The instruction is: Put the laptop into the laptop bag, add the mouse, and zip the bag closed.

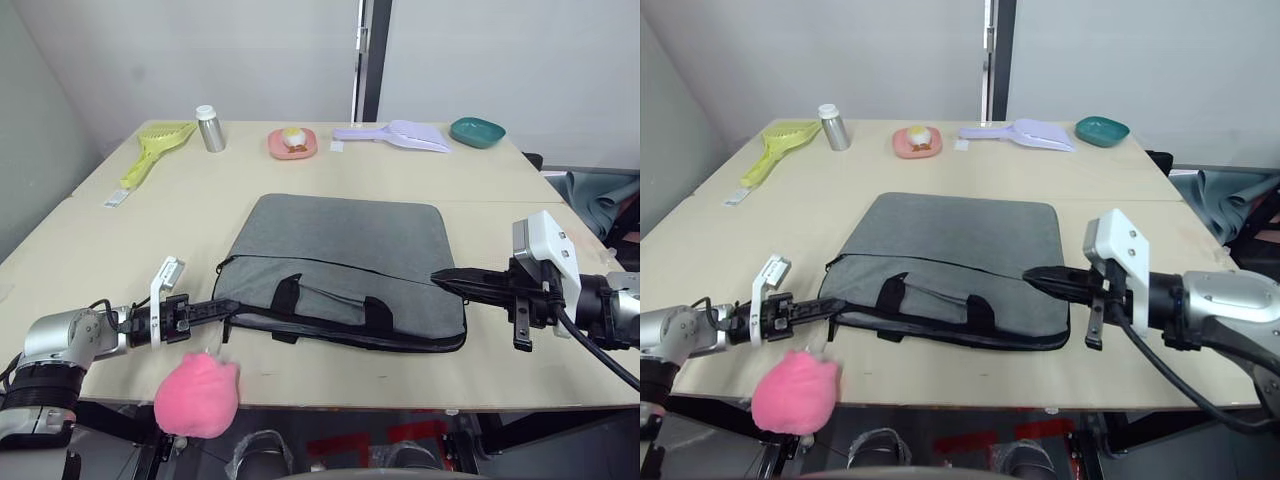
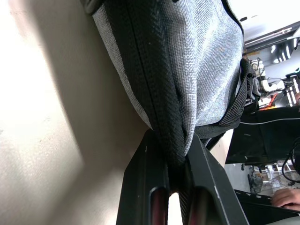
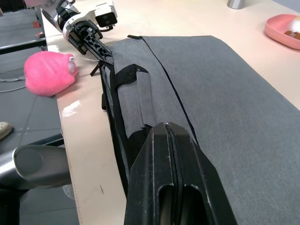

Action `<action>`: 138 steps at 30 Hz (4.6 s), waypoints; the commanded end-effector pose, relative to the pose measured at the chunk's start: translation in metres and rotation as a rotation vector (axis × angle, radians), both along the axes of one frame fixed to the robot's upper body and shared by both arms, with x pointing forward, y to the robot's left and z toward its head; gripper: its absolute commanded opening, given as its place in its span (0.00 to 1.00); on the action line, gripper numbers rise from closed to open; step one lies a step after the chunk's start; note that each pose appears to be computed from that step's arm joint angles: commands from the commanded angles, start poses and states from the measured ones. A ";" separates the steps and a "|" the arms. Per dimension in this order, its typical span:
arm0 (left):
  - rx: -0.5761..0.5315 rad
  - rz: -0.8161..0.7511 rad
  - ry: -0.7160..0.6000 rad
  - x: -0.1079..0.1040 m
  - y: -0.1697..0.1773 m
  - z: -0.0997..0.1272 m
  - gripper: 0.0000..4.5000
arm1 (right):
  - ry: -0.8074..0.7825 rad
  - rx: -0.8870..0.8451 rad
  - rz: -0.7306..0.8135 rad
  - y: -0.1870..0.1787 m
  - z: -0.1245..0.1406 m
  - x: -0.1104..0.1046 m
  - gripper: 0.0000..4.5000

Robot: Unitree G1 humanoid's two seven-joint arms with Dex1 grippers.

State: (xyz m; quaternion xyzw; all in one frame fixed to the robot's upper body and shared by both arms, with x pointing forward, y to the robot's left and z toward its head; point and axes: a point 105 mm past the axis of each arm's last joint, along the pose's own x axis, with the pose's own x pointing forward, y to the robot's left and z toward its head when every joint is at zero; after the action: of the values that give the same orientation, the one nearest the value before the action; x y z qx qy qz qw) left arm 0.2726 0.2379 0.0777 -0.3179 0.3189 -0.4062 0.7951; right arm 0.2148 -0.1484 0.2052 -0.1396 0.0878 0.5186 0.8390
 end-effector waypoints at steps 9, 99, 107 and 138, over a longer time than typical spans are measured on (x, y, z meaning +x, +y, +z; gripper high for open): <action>-0.001 0.237 -0.171 -0.007 0.063 0.045 0.01 | 0.013 -0.043 0.103 0.008 -0.018 0.024 0.00; 0.697 -0.106 -0.406 -0.120 0.070 0.113 0.99 | 0.158 -0.162 0.424 0.090 -0.138 0.071 0.00; 0.603 -0.018 -0.263 -0.143 0.069 0.075 0.99 | 0.158 -0.143 0.480 0.106 -0.140 0.064 0.00; 0.447 0.078 -0.113 -0.117 0.056 0.005 0.99 | 0.039 0.022 0.397 0.128 -0.095 0.082 0.00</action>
State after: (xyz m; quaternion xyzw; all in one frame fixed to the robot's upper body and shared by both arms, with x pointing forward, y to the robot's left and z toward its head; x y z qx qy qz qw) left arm 0.1544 0.2947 0.0809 -0.1250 0.3464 -0.3045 0.8785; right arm 0.2914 -0.0256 0.0972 -0.1252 0.0954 0.6794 0.7167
